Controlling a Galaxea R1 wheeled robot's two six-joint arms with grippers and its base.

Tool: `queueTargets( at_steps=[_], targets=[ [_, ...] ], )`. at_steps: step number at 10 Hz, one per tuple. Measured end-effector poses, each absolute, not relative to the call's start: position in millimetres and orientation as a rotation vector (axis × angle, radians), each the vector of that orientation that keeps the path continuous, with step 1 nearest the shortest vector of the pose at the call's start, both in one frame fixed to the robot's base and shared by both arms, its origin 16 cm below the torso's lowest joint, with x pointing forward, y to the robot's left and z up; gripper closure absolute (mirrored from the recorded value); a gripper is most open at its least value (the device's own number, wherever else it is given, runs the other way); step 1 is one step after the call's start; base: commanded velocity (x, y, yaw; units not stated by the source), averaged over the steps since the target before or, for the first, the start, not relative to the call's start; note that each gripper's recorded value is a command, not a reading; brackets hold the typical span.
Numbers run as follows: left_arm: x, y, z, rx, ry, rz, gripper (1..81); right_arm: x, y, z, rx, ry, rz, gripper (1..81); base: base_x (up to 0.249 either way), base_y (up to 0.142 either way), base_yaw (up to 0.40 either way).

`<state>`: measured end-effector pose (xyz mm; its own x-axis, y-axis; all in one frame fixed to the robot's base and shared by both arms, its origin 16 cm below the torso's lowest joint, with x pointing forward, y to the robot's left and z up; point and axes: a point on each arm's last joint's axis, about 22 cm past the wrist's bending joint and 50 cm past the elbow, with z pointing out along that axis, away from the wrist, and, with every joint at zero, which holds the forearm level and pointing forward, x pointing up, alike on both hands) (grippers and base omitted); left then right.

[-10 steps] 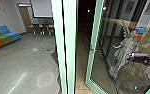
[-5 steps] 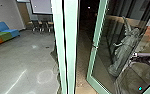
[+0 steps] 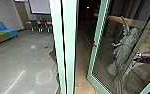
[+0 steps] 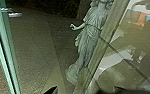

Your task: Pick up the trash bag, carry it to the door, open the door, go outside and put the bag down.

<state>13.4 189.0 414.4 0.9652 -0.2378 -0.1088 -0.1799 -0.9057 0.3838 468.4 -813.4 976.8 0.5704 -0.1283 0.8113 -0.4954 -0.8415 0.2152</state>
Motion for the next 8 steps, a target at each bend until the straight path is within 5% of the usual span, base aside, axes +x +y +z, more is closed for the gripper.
queueTargets(
  at_steps=[5, 8],
  targets=[
    [22, 182, 413, 2.726, -0.349, -0.219, 81.1, 434, -812, 944, 2.424, -0.576, 1.056, 1.0, 0.000, 0.000, 0.000],
    [23, 183, 413, 2.727, -0.349, -0.217, 81.1, 465, -684, 831, 2.712, -0.631, 0.971, 1.0, 0.000, 0.000, 0.000]
  ],
)
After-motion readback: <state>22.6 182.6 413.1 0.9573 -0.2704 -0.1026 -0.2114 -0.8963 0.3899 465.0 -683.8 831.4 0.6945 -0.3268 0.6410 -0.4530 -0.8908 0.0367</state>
